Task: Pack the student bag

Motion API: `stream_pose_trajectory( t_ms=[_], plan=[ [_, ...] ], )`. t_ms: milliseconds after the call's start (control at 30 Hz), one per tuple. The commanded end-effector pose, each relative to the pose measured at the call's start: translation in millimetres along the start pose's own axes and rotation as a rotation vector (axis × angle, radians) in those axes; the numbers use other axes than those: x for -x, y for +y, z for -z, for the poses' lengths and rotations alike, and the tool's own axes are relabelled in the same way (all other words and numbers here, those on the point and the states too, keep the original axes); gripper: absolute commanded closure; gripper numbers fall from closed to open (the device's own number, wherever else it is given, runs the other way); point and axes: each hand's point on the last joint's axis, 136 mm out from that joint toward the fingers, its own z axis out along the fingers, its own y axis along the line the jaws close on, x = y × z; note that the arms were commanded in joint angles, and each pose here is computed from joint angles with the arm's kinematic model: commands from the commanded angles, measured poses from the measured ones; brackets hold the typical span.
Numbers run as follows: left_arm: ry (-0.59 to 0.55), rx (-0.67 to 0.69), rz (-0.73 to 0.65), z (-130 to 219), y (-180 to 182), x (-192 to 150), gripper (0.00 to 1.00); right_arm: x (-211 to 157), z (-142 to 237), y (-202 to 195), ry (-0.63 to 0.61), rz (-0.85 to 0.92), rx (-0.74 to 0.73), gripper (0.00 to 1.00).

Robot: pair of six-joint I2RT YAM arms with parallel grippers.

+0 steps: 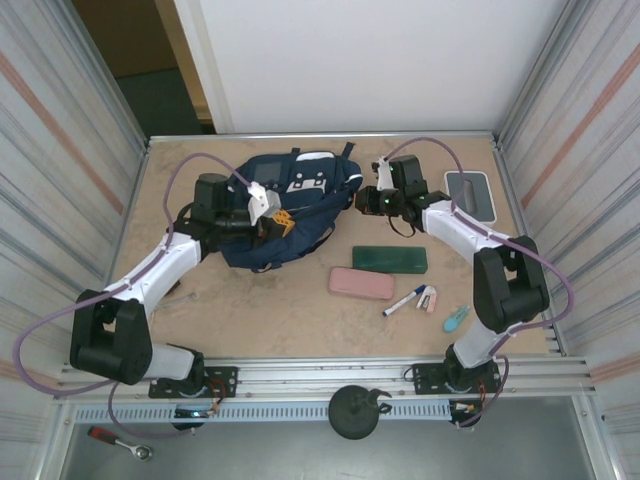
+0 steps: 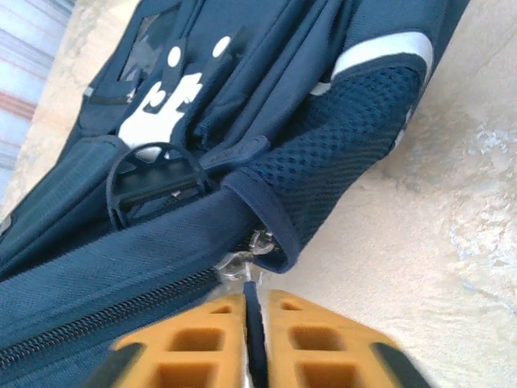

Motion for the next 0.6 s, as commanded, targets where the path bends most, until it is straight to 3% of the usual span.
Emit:
stream_pose_trajectory(
  t_ms=[0, 100, 300, 467, 567],
  plan=[
    [-0.116, -0.061, -0.096, 10.6, -7.8, 37.8, 1.00, 6.8, 22.9, -1.0, -0.035, 0.029, 0.087, 0.67],
    [-0.115, -0.068, -0.090, 8.9, -7.6, 35.0, 1.00, 12.4, 26.1, 2.5, -0.038, -0.039, 0.159, 0.55],
    [-0.109, -0.079, -0.069, 5.9, -7.1, 28.7, 1.00, 34.9, 0.2, -21.9, -0.068, -0.307, 0.145, 0.35],
    [-0.097, -0.093, -0.055, 0.4, -9.0, 23.2, 1.00, 39.9, -35.7, -37.5, -0.029, -0.436, 0.069, 0.28],
    [-0.081, -0.100, -0.047, -4.6, -9.4, 18.4, 1.00, 45.8, -53.5, -33.1, -0.017, -0.459, 0.109, 0.28]
  ],
)
